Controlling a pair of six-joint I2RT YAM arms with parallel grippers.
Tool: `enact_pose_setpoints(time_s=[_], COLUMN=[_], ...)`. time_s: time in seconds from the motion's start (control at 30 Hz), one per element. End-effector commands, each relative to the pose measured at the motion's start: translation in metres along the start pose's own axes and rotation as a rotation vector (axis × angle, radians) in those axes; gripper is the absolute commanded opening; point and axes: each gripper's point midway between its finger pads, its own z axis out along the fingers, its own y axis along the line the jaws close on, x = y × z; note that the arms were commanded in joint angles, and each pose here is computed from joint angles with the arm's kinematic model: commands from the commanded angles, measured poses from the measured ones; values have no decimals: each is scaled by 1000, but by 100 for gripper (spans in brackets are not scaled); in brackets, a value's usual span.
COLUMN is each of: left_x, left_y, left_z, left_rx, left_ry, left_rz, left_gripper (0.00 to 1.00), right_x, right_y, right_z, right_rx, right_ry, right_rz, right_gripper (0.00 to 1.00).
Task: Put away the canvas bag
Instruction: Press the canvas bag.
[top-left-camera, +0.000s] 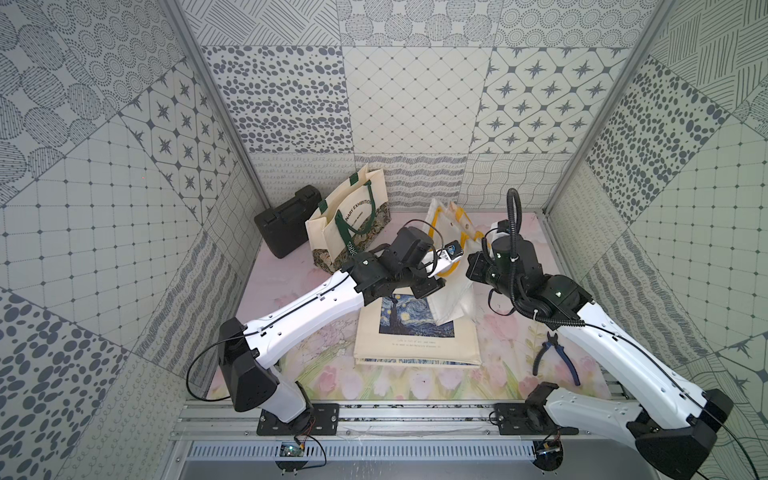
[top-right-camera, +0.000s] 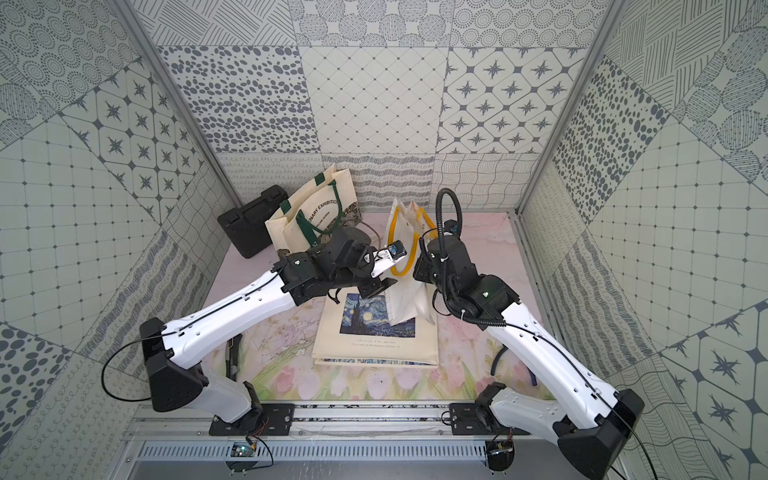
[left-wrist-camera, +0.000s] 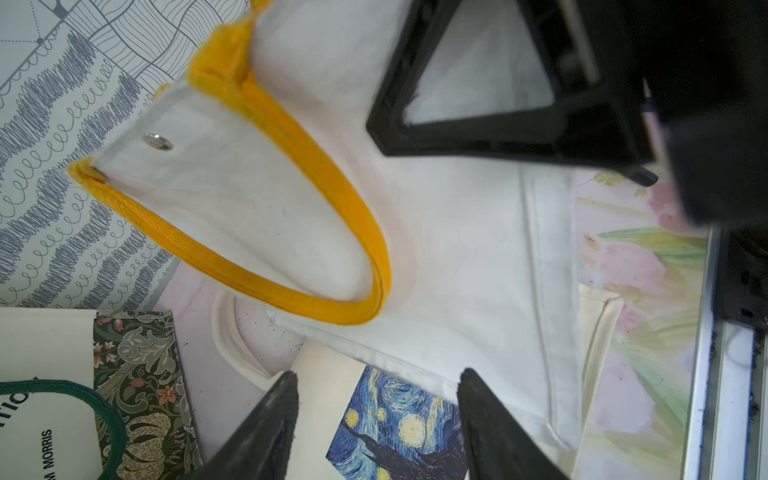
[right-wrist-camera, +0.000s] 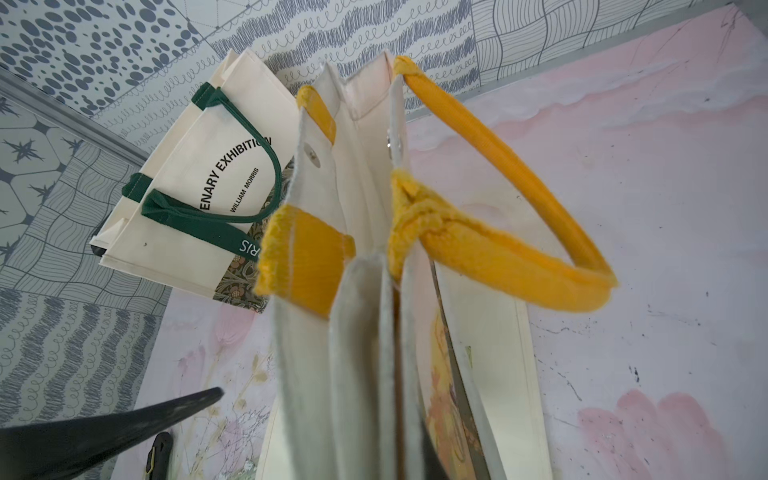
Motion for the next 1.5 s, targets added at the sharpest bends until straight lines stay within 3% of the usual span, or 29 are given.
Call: enact_pose_setpoints(time_s=[0.0,0.3,0.6,0.8,1.03,1.2,1.3,1.47], left_x=[-20,-33,-18,-5,-21,-30,-34,-44], left_y=[27,9,9,6,-26,-37,-35,-34], left_z=[7,17,-30,-53,-43,-23,-15,-13], left_rx=[-272,-401,-414,-383,-246,-246,-267,-249], left_ry=[-79,-148,-322,-385,-528,-552,-548,-544], left_rz=[-106,-74,-316,-372,-304,-187,-179,-239], left_gripper=[67,71,66,67,76,86,95,96], right_x=[-41,-28,-41,-44,-32,-21,-22,-23], right_y=[22,35,11,4,21,33,36,37], right_z=[-18,-12,-16,-6,9,16,14,12], right_rx=[28,13,80,73,23,-15,-21,-25], right_ry=[-176,-145,-216,-187,-101,-43,-51,-57], right_rz=[63,168,281,335,411,443,426,419], right_gripper=[0,0,0,0,0,0,0,0])
